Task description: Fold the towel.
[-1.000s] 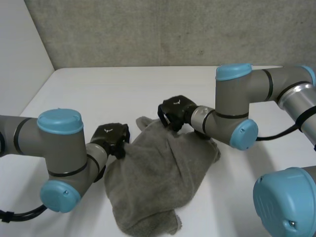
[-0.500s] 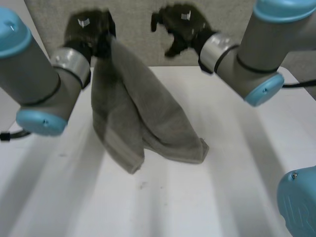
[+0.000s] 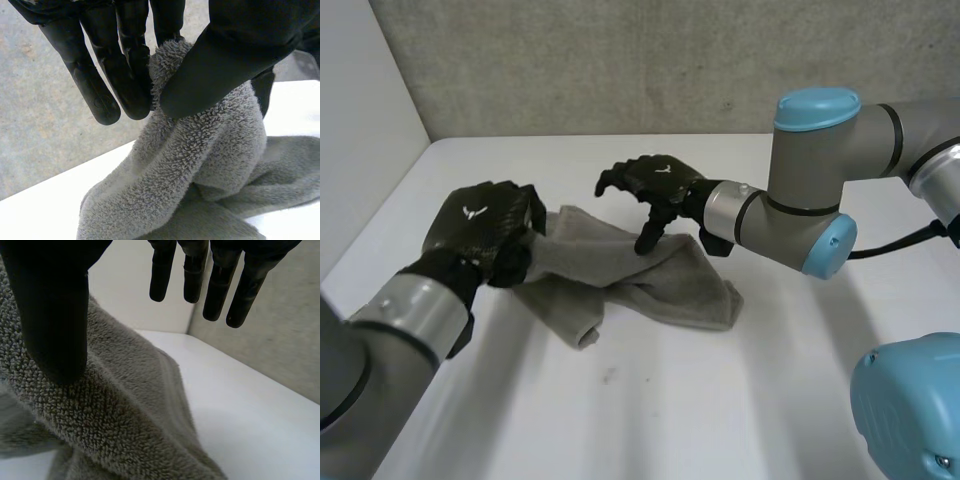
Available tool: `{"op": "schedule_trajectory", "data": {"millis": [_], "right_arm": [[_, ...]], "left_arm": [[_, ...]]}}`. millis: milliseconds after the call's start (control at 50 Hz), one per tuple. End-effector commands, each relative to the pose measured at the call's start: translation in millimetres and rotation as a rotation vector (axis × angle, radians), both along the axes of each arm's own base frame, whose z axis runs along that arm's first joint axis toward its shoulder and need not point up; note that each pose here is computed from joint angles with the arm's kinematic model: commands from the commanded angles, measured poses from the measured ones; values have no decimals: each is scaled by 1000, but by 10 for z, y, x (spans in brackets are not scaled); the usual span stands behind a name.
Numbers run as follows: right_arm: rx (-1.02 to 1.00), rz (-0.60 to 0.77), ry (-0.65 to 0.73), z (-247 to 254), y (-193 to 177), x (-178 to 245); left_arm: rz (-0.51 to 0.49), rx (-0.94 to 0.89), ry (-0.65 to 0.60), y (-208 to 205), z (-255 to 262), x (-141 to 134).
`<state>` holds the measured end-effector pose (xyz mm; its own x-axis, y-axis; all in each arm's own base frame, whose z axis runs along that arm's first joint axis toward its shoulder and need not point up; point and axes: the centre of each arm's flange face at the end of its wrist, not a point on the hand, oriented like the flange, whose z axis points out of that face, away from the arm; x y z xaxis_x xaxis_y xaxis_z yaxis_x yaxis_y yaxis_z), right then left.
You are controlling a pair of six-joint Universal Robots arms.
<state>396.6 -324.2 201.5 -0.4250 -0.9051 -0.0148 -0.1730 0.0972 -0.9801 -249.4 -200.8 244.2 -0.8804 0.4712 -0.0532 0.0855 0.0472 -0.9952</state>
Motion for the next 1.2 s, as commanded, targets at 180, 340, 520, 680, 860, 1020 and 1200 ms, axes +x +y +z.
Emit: {"op": "schedule_trajectory", "data": {"millis": [180, 340, 520, 680, 860, 1020, 1200], "right_arm": [[-7, 291, 170, -442, 533, 172], [-302, 98, 209, -226, 206, 222], [-596, -306, -162, 1166, -292, -12], [-723, -496, -323, 2088, -138, -346], [-493, -349, 143, 1385, 75, -394], [-89, -137, 585, 348, 429, -704], [-17, -42, 687, -139, 859, -895]], "left_arm": [[-76, 38, -12, 477, -151, 163], [-53, -2, -27, 344, -108, 172], [-17, -328, -15, -414, 385, -85], [10, -593, 108, -1009, 1211, -381], [-32, -443, 43, -1092, 732, -524], [-66, -144, -98, -774, -254, -382], [-154, 15, -170, -183, -706, -369]]}}
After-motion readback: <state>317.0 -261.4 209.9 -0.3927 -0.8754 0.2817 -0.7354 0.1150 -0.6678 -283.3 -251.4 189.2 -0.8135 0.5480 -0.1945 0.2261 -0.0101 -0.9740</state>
